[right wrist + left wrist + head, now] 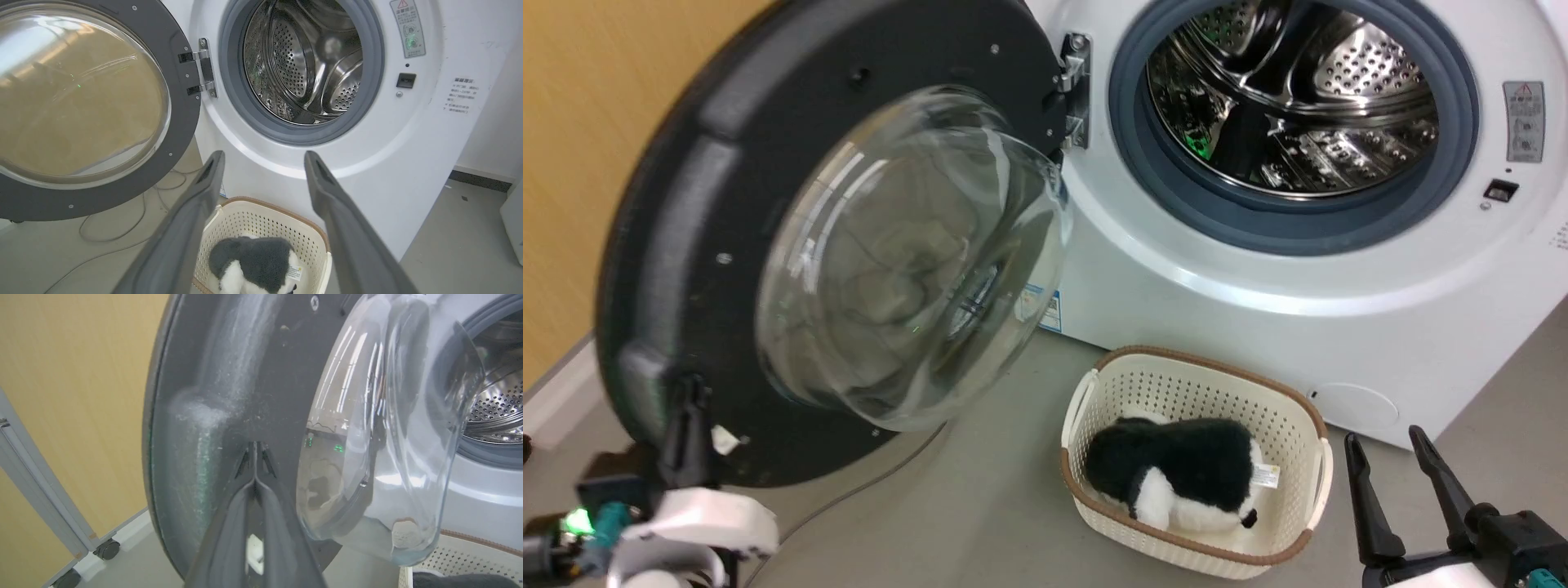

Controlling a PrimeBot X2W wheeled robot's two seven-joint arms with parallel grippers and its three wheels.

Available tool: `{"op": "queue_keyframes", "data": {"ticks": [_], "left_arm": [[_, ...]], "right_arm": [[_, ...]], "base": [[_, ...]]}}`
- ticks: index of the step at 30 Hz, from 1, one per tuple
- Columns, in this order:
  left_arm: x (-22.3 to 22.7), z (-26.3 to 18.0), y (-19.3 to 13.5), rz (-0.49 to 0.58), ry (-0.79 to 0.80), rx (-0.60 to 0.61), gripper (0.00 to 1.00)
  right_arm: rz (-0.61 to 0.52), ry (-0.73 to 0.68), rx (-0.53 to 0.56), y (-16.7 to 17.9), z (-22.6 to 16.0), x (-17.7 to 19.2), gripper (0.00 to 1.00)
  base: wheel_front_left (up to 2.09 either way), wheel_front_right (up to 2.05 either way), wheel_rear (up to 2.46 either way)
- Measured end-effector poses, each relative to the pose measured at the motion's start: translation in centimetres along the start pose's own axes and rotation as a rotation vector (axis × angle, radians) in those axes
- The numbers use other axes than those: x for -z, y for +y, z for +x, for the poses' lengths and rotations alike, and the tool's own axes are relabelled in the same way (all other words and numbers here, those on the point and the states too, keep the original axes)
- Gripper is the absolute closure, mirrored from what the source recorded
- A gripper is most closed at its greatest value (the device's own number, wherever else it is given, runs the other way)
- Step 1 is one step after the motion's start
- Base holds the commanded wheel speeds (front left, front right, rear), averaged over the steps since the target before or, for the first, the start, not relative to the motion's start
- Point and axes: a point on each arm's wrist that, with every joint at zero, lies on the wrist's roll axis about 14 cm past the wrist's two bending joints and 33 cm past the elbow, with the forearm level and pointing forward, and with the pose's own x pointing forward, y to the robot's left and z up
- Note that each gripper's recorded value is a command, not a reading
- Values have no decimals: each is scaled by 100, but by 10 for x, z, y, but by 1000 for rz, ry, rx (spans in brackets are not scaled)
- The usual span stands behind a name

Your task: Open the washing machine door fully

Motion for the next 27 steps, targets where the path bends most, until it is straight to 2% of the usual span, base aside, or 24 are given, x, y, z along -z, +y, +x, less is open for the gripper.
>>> {"op": "queue_keyframes", "data": {"ticks": [5,10,18,27], "left_arm": [[5,31,20,-52,22,-89,100],[14,50,31,-33,52,-137,100],[22,84,36,-26,77,-171,100],[33,98,48,6,117,-191,100]], "right_arm": [[-12,15,25,-11,4,8,0],[-21,23,43,-19,7,13,0],[-22,59,88,-37,6,29,0],[-22,62,115,-47,7,31,0]], "base": [[0,0,0],[0,0,0],[0,0,0],[0,0,0]]}}
